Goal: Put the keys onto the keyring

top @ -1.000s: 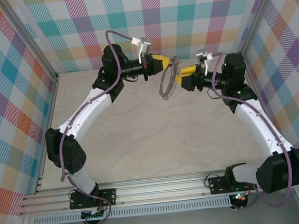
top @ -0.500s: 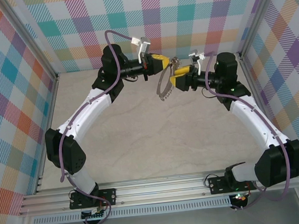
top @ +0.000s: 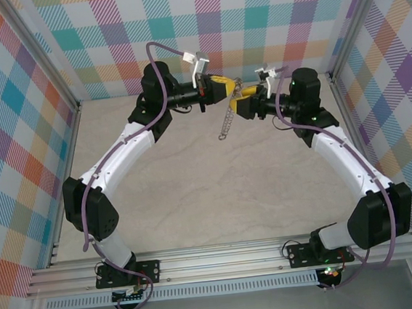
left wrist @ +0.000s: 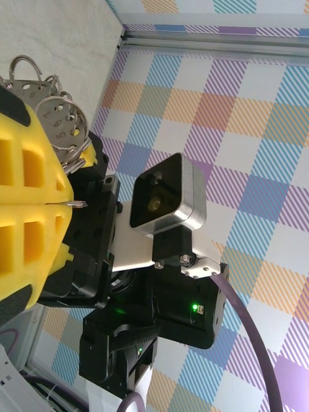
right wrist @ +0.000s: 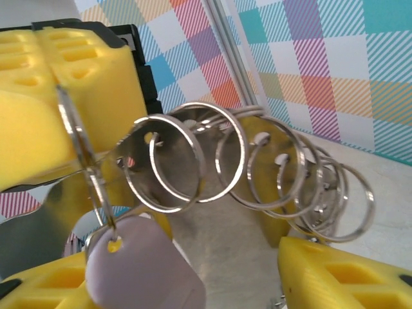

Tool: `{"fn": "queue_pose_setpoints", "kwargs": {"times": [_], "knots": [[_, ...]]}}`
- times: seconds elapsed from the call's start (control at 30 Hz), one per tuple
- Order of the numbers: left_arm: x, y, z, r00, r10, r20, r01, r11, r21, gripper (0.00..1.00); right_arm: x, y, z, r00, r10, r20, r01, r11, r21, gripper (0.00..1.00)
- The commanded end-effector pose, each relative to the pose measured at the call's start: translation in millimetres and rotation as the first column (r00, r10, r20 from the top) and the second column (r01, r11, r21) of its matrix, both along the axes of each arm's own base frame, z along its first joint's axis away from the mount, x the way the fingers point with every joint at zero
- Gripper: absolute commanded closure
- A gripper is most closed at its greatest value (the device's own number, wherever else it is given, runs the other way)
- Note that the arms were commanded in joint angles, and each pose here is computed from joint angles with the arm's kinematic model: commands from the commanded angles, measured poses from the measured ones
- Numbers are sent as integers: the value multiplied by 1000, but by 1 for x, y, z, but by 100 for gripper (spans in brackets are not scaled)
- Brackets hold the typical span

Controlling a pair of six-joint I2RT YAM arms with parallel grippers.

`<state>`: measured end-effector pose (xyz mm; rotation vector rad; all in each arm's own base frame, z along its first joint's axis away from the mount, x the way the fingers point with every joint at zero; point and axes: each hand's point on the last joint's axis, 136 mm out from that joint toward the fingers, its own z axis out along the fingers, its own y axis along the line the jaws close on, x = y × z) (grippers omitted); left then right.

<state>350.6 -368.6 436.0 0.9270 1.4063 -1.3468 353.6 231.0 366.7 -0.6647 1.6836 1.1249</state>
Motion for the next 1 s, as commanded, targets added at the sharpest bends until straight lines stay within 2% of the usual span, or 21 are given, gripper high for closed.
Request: {"fn": "queue_pose_setpoints", "kwargs": {"times": [0.0, 0.13, 0.33, 0.63, 0.97], "knots": [[-19, 5, 29, 996, -21, 82, 26, 998, -52, 100, 2, 2, 16, 999, -7, 53, 6, 1000, 13, 45], [-19, 5, 30, 996, -16, 83, 20, 998, -53, 100, 0, 2, 16, 999, -3, 53, 2, 1000, 11, 51], [-17, 6, 30, 997, -6, 81, 11, 998, -55, 100, -5, 4, 15, 999, 31, 41, -31, 1000, 3, 50], [-17, 5, 30, 996, -3, 85, 8, 998, -58, 100, -4, 4, 15, 999, 25, 39, -25, 1000, -8, 54], [-16, 5, 30, 997, -2, 83, 7, 998, -59, 100, -3, 4, 15, 999, 25, 34, -25, 1000, -7, 52]]}}
